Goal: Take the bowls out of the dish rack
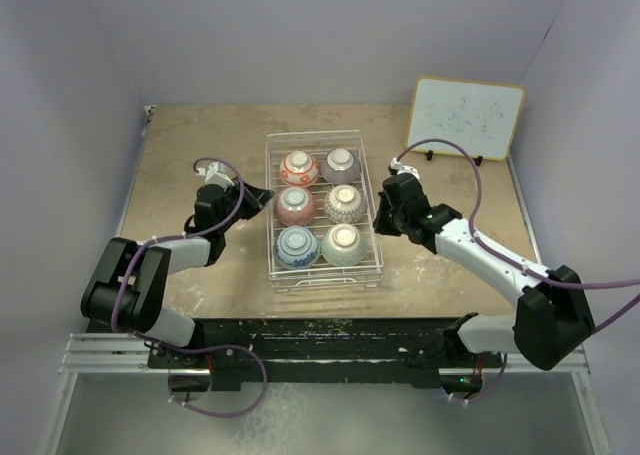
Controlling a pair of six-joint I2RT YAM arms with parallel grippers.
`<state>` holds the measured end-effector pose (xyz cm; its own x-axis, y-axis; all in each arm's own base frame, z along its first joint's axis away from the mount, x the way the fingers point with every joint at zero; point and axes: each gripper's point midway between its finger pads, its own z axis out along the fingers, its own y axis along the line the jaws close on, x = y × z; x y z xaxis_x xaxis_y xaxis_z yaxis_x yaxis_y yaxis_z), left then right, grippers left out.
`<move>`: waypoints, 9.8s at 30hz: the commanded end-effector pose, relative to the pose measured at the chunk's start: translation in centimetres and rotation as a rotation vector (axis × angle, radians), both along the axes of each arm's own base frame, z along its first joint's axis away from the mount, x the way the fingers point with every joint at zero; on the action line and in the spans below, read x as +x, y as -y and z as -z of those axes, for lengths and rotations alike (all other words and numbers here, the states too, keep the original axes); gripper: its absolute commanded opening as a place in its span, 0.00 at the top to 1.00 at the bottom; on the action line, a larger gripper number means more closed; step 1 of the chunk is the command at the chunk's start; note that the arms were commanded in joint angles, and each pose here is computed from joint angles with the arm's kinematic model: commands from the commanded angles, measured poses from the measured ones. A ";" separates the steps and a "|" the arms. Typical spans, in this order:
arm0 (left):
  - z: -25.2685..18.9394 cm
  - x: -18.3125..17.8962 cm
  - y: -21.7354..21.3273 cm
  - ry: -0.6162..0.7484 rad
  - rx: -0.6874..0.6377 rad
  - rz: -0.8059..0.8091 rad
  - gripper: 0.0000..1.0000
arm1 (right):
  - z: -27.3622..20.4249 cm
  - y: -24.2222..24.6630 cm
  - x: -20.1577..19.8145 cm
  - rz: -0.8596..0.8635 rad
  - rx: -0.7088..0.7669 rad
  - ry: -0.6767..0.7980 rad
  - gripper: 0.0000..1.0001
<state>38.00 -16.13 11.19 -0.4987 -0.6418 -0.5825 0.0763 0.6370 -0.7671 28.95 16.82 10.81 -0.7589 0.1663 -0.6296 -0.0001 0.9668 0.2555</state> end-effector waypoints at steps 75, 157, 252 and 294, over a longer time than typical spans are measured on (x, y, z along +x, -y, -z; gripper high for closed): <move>-1.5 -6.3 -2.7 -0.033 0.081 -0.020 0.19 | -12.6 0.4 -1.8 0.159 0.786 0.486 0.19; -16.8 10.5 -9.3 0.115 0.794 -0.209 0.04 | -13.5 6.4 7.8 0.201 0.242 0.503 0.22; -0.1 -0.4 -7.8 -0.205 0.941 -0.102 0.94 | -4.7 -1.9 10.7 0.094 -0.023 0.261 0.99; -3.3 2.2 -14.6 -0.216 0.866 -0.347 0.75 | -6.4 -11.1 12.2 -0.001 -0.010 0.308 0.97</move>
<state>41.61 0.89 15.64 -0.4655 -0.1249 -0.8762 -0.3972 0.9142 0.0807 43.87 23.42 15.01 -0.5186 0.1140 -0.8474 0.0316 0.9929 0.1143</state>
